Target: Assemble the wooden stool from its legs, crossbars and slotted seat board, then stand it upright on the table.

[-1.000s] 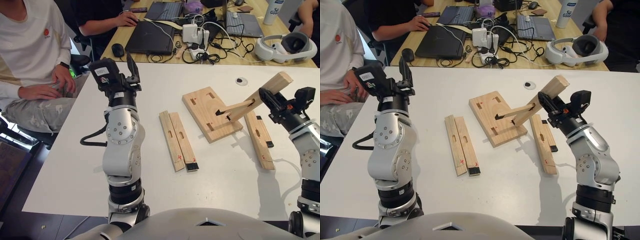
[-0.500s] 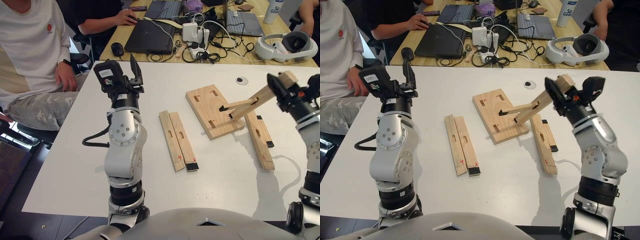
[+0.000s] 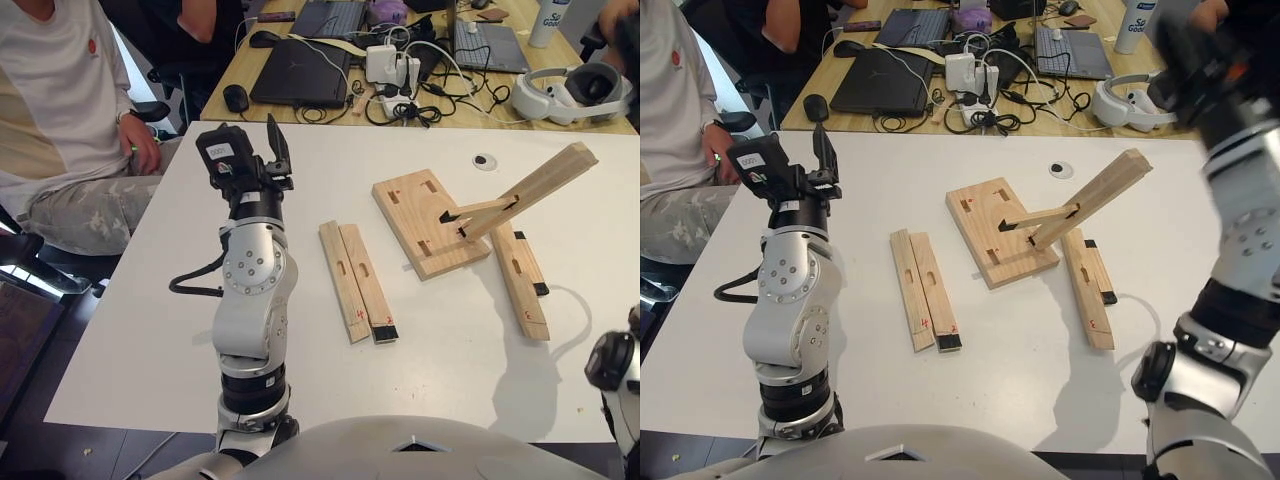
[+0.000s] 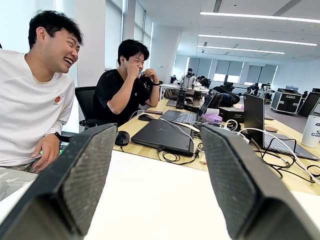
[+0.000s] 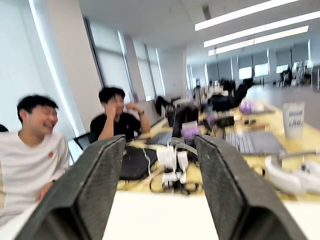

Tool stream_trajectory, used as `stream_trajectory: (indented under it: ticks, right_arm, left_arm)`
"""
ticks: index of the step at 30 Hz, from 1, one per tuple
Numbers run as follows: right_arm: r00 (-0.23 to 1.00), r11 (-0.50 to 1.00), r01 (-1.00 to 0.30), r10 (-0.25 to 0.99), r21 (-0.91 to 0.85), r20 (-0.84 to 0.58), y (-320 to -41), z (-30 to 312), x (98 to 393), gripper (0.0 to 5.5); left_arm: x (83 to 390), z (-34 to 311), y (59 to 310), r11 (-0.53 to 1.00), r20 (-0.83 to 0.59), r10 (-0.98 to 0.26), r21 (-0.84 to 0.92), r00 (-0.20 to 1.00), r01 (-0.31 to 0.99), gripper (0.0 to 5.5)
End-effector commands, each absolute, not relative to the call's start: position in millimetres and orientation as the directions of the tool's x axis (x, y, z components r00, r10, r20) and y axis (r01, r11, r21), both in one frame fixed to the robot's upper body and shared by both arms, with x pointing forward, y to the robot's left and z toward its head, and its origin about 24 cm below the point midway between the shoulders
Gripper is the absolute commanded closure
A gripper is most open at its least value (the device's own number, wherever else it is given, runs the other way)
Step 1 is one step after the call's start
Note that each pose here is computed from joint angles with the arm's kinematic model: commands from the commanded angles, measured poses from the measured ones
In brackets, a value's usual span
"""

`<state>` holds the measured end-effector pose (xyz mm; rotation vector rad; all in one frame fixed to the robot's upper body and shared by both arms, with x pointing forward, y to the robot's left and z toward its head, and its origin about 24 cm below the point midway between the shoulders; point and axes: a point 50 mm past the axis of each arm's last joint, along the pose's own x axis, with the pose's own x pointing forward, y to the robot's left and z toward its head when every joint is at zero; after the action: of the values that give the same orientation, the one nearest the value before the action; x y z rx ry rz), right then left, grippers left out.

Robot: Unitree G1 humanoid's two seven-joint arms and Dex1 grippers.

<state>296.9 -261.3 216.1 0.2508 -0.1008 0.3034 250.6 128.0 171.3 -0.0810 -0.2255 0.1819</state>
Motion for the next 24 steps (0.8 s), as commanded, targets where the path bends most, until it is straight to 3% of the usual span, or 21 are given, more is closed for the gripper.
stream_trajectory:
  ticks: [1,4,7,9,11,14,17,21,24]
  right_arm:
    - [0.911,0.909,-0.324,0.374,0.263,-0.171,-245,159,287,2.93]
    - [0.914,0.88,-0.354,0.397,0.316,-0.082,-237,169,291,2.93]
    - [0.922,0.817,-0.388,0.346,0.427,0.176,-237,206,301,2.93]
    - [0.898,0.722,-0.427,0.265,0.545,0.351,-249,236,303,2.93]
    - [0.912,0.705,-0.369,0.151,0.605,0.381,-274,244,301,2.93]
    - [0.957,0.807,-0.225,0.078,0.546,0.28,-301,230,286,2.93]
    - [0.996,0.943,-0.089,0.075,0.322,0.056,-310,189,255,2.93]
    - [0.931,0.982,-0.01,0.078,0.189,-0.356,-323,110,169,2.93]
    - [0.855,0.982,0.012,0.089,0.191,-0.512,-320,89,116,2.93]
  left_arm:
    - [250,167,123,0.974,0.182,0.195,-0.147,0.964,-0.17,2.44]
    - [250,168,123,0.974,0.183,0.196,-0.149,0.963,-0.17,2.44]
    - [251,169,123,0.972,0.186,0.204,-0.152,0.961,-0.177,2.44]
    - [249,168,125,0.97,0.185,0.215,-0.154,0.959,-0.188,2.44]
    - [246,165,126,0.969,0.172,0.22,-0.151,0.96,-0.195,2.44]
    - [244,163,130,0.969,0.165,0.226,-0.141,0.96,-0.204,2.44]
    - [241,162,135,0.964,0.164,0.25,-0.138,0.954,-0.229,2.44]
    - [239,161,133,0.964,0.159,0.249,-0.138,0.955,-0.228,2.44]
    - [237,161,135,0.963,0.153,0.254,-0.136,0.955,-0.234,2.44]
